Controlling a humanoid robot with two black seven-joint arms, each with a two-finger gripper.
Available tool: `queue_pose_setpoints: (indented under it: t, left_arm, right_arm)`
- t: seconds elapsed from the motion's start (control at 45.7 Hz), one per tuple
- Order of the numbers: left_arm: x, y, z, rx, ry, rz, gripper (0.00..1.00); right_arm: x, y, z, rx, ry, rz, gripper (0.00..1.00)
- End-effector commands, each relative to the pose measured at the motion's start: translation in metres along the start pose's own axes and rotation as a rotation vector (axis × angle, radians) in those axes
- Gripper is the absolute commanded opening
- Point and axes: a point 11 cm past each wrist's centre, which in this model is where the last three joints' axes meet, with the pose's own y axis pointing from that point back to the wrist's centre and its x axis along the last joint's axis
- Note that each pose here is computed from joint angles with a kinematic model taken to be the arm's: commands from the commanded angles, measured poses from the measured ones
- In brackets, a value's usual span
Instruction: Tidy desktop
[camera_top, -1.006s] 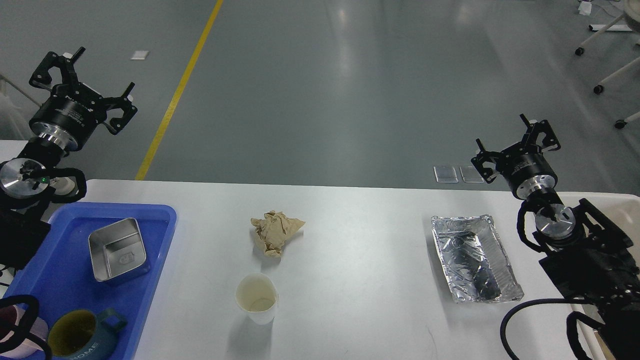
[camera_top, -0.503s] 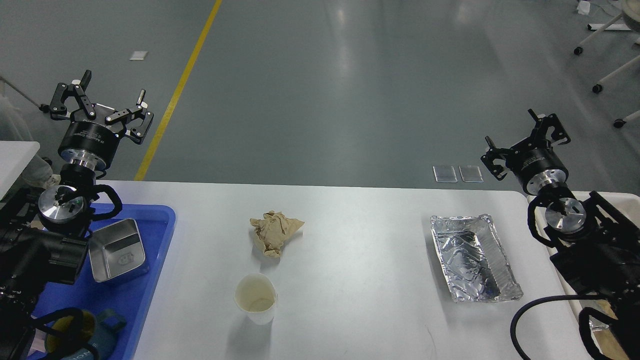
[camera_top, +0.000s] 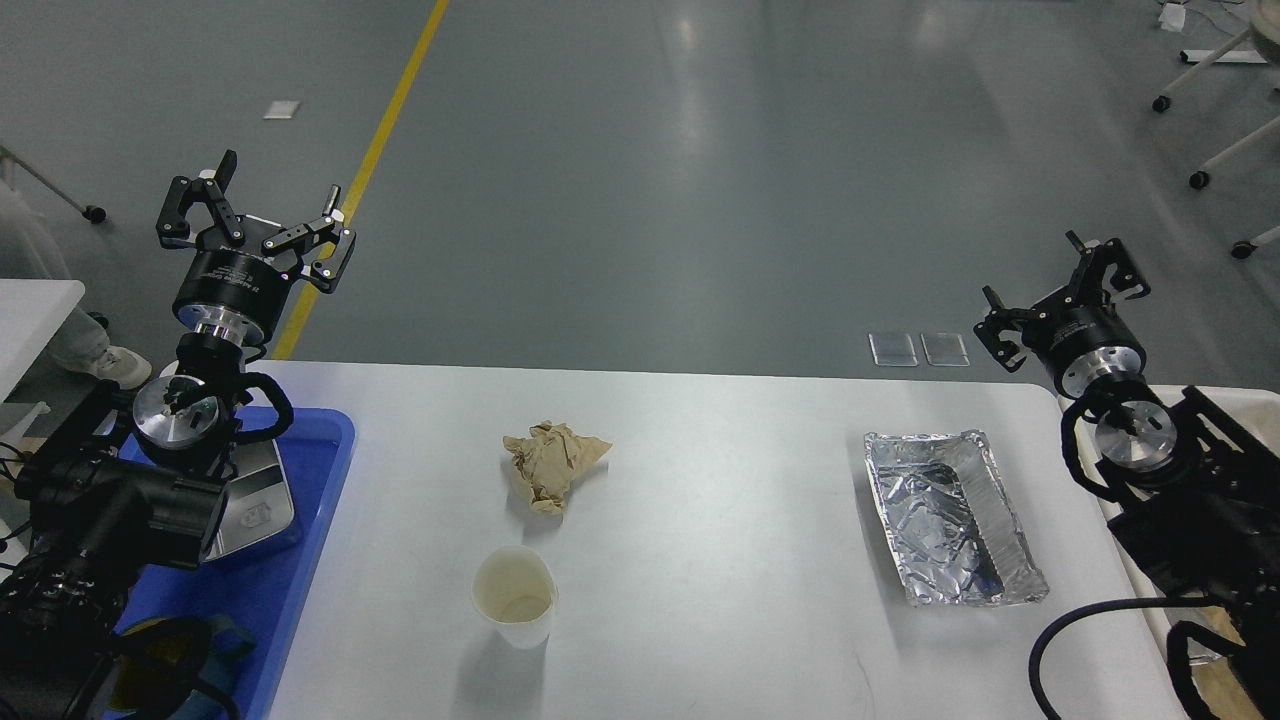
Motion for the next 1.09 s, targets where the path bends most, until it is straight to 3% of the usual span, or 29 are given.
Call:
queue_pose_setpoints:
  t: [0.0, 0.153, 0.328, 0.525, 0.831, 1.072]
  left_arm:
    - [0.000, 0.000, -0.003, 0.009, -0.002, 0.001, 0.96]
    - [0.001, 0.000, -0.004, 0.012, -0.003, 0.001, 0.96]
    - [0.002, 0.001, -0.005, 0.014, -0.005, 0.006, 0.96]
    - [0.003, 0.002, -0.005, 0.023, -0.014, 0.007, 0.96]
    - [0.003, 0.003, -0.005, 0.030, -0.024, 0.009, 0.96]
    - [0.008, 0.006, -0.008, 0.036, -0.023, 0.016, 0.96]
  right_arm:
    - [0.003, 0.002, 0.001, -0.003, 0.000, 0.002, 1.00]
    - [0.004, 0.005, 0.007, -0.024, 0.016, -0.026, 1.00]
    - [-0.023, 0.020, 0.054, -0.261, 0.343, -0.259, 1.00]
    - [-0.029, 0.051, 0.025, -0.336, 0.614, -0.419, 1.00]
    - [-0.023, 0.117, -0.001, -0.575, 1.014, -0.562, 1.00]
    - [-0.030, 0.166, -0.067, -0.673, 1.306, -0.591, 1.00]
